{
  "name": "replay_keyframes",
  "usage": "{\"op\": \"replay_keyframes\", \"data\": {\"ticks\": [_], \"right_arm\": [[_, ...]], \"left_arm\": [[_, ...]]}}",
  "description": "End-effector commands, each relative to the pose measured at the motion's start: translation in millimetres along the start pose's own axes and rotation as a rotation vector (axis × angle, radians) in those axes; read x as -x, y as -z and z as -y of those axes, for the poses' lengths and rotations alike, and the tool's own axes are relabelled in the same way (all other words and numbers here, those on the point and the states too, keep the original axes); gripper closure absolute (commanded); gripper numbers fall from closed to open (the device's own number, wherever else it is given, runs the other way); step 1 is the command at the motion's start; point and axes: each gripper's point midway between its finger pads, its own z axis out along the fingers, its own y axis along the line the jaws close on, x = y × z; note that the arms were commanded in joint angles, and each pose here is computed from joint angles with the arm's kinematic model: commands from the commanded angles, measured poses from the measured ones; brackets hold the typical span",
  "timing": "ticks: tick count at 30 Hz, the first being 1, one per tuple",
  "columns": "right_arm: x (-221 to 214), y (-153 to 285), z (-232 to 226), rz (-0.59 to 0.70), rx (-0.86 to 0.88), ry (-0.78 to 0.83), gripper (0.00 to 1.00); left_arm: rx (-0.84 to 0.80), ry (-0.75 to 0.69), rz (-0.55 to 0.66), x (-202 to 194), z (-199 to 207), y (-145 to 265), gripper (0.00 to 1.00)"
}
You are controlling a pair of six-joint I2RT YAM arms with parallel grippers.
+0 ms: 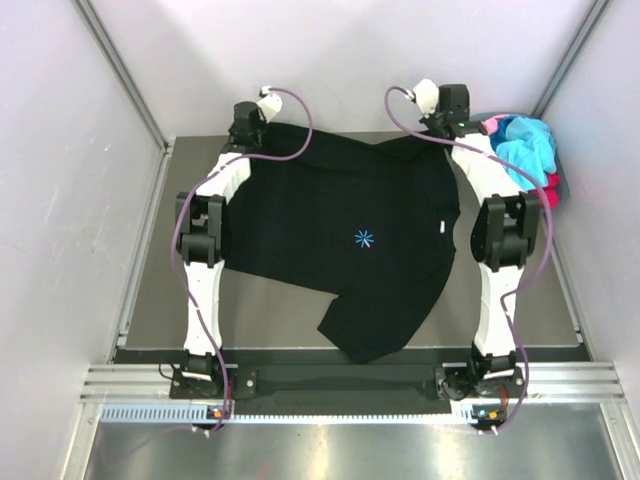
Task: Fold and stack the t-shirts
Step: Flatten the tshirt out, then fold the tshirt
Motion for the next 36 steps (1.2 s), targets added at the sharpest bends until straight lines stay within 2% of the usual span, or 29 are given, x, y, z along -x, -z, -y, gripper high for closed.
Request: {"op": "replay_keyframes", "data": {"ticks": [1, 7, 11, 17, 22, 27, 32, 36], "right_arm": [[45.4, 78.0, 38.8, 0.101, -0.028, -0.012, 1.0], [35.1, 112.0, 36.4, 0.074, -0.001, -0.022, 1.0], [24.2, 120.6, 35.3, 0.05, -0.004, -0.026, 1.0], [14.1, 117.4, 34.7, 0.023, 0.0, -0.033, 1.0], [13.7, 113.2, 40.1, 0.015, -0.011, -0.039, 1.0], [14.1, 114.8, 44.8, 0.016, -0.02, -0.043, 1.0], [10.5, 121.5, 41.2, 0.009, -0.004, -0.052, 1.0], [0.9, 132.7, 34.0, -0.009, 0.017, -0.064, 1.0]], "left_arm": [[-0.01, 0.012, 0.064, 36.3, -45.9, 20.0, 1.0], [-0.141, -0.042, 0.036, 29.3, -37.4, 39.8, 1.0], [-0.201, -0.009, 0.04, 30.2, -30.6, 41.2, 1.0], [-0.171, 0.098, 0.093, 43.5, -34.7, 28.0, 1.0], [-0.166, 0.118, 0.147, 53.2, -29.6, 15.5, 1.0], [-0.145, 0.108, 0.122, 42.2, -27.9, 8.5, 1.0], [-0.156, 0.105, 0.109, 38.4, -31.1, 22.6, 1.0], [-0.177, 0.091, 0.083, 19.0, -22.0, 40.1, 1.0]]}}
